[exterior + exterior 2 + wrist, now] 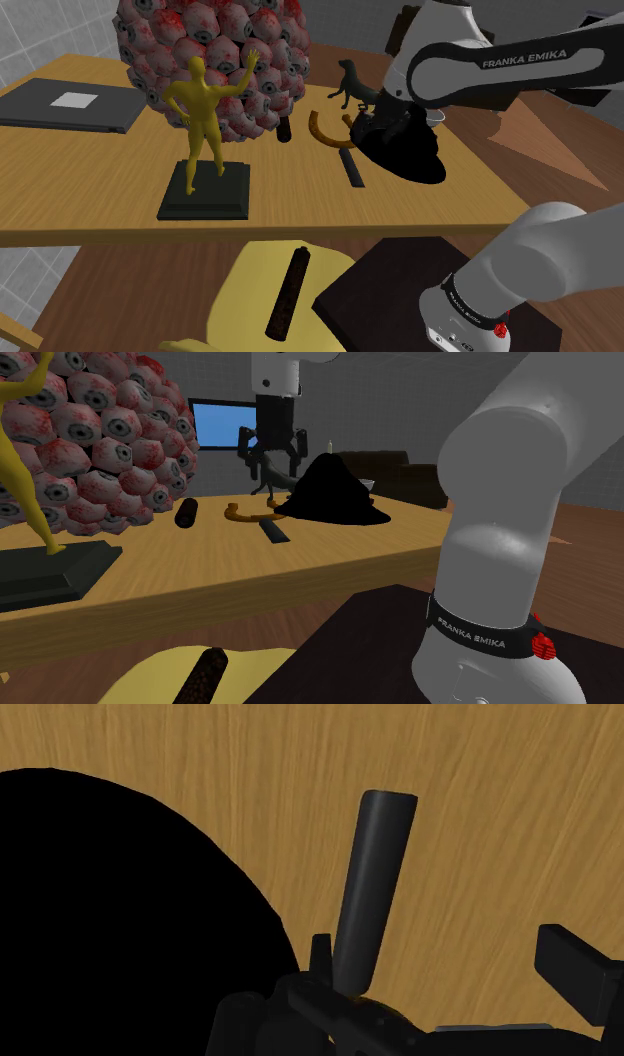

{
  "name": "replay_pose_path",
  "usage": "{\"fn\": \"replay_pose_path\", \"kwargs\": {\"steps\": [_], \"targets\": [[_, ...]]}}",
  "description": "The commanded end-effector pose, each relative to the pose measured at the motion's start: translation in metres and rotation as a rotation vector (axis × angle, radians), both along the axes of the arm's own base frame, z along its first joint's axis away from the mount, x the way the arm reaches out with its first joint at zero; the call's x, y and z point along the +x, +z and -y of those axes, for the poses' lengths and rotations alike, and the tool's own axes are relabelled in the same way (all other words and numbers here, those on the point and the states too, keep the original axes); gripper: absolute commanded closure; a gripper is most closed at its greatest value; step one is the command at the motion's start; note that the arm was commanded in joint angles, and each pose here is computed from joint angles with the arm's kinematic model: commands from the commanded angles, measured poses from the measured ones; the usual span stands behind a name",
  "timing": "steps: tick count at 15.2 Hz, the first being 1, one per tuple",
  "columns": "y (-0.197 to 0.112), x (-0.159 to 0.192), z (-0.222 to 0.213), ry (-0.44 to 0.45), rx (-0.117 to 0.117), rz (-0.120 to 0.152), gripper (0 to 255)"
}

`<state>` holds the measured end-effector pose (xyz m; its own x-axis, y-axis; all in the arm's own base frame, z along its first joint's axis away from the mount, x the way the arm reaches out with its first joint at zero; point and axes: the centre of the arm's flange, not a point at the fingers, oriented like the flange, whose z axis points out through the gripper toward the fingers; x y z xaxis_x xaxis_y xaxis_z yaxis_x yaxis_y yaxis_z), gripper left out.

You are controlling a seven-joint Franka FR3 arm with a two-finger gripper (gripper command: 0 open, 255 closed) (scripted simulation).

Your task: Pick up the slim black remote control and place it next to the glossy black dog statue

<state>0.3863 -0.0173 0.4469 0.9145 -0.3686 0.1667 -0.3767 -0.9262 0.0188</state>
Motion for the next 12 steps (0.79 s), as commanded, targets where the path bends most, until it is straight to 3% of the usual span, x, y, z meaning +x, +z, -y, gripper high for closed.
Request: {"fn": "replay_pose_path", "kwargs": {"steps": [1,8,12], "targets": [[-0.025,0.013,0.004,-0.047,-0.008,0.012,0],[-0.1,0.049,0.027,-0.202,-0.039,0.045,0],[-0.12,0.052,0.03,-0.202,-0.039,0.045,0]]}}
